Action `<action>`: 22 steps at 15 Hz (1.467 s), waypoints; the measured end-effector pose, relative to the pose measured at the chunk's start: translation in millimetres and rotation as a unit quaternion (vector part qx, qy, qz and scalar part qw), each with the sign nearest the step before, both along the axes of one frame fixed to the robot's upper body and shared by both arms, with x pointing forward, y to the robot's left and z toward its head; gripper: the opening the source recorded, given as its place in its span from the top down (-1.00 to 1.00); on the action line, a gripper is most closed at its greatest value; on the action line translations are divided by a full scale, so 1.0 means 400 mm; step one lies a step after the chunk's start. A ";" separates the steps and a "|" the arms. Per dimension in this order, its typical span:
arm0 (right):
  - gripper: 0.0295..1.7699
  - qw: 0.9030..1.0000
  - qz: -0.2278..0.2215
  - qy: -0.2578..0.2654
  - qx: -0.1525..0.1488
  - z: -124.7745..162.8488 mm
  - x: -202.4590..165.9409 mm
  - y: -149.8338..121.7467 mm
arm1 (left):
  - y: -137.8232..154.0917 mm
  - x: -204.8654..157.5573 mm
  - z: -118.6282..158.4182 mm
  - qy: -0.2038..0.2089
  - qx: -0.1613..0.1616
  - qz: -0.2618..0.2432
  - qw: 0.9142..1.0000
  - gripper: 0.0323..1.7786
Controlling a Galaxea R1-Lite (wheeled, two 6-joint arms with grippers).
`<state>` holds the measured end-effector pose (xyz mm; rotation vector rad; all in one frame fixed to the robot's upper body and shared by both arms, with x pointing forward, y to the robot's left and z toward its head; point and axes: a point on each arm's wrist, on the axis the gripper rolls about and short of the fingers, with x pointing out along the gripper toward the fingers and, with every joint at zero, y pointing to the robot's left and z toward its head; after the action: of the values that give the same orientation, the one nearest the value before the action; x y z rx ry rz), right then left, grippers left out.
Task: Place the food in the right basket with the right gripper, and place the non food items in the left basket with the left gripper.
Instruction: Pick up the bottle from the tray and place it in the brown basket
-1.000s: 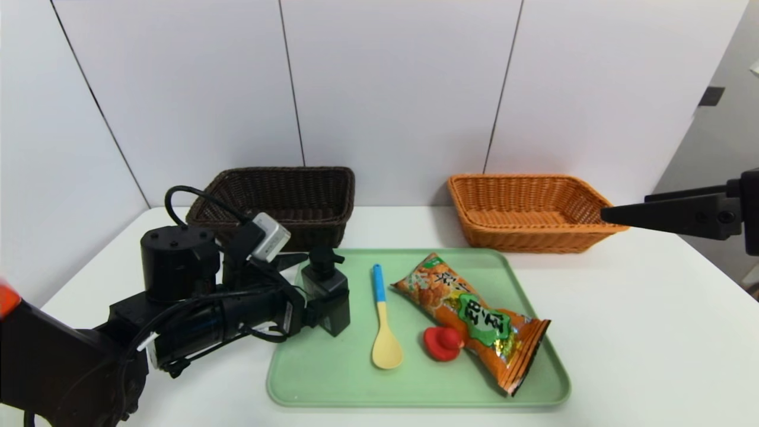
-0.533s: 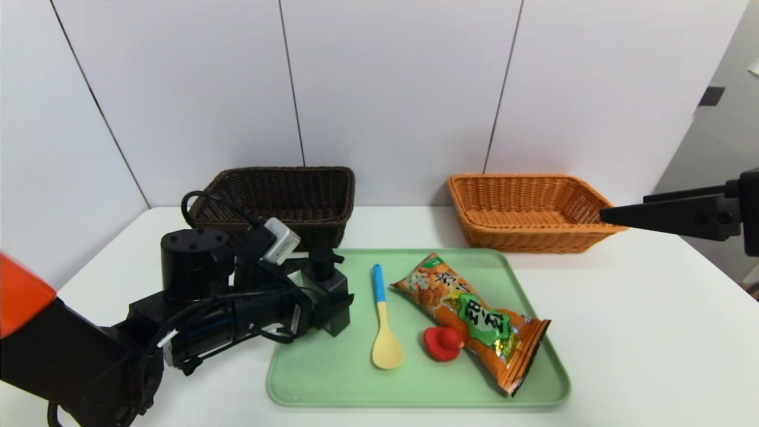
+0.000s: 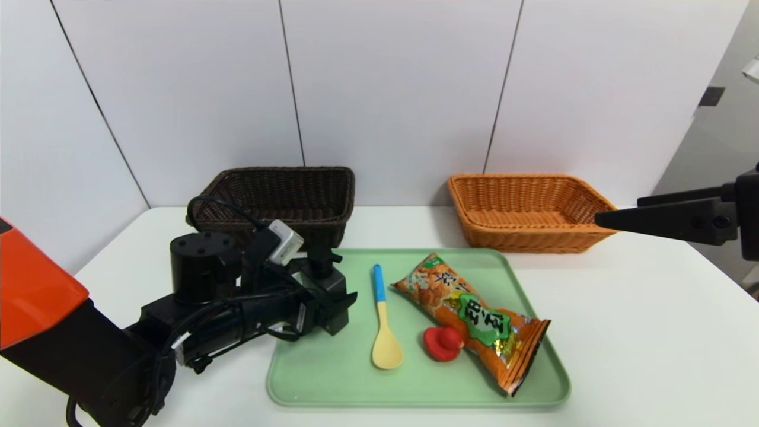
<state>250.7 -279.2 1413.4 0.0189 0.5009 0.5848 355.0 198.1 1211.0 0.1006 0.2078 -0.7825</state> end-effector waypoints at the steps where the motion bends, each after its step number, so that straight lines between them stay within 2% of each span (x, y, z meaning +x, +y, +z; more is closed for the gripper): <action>1: -0.93 1.000 0.000 0.000 0.000 0.000 0.001 0.000 | 0.000 0.001 -0.001 0.000 0.000 0.000 1.000 -0.81; 2: -0.93 1.000 0.001 0.000 0.000 0.000 0.001 0.001 | -0.001 0.002 0.000 0.001 -0.002 0.001 1.000 -0.59; 4: -0.93 1.000 0.001 0.001 0.000 -0.001 0.001 0.001 | -0.001 0.002 0.000 0.002 -0.003 0.002 1.000 -0.27; 9: -0.93 1.000 0.000 0.002 -0.001 -0.003 0.001 0.001 | 0.004 -0.009 0.024 -0.015 -0.012 0.001 1.000 -0.25; 13: -0.93 1.000 -0.001 0.004 -0.001 -0.005 0.001 0.001 | 0.015 -0.034 0.080 -0.043 -0.025 0.001 0.999 -0.25; 17: -0.93 1.000 0.000 0.004 -0.001 -0.006 0.000 0.000 | 0.031 -0.049 0.187 -0.064 -0.035 0.012 0.997 -0.25; 22: -0.93 1.000 0.000 0.005 -0.001 -0.008 0.000 0.000 | 0.097 -0.003 0.345 -0.077 -0.043 0.084 0.993 -0.24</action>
<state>250.6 -279.2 1410.4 0.0201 0.5110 0.5844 353.9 236.8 1349.1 0.0609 0.0350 -0.6120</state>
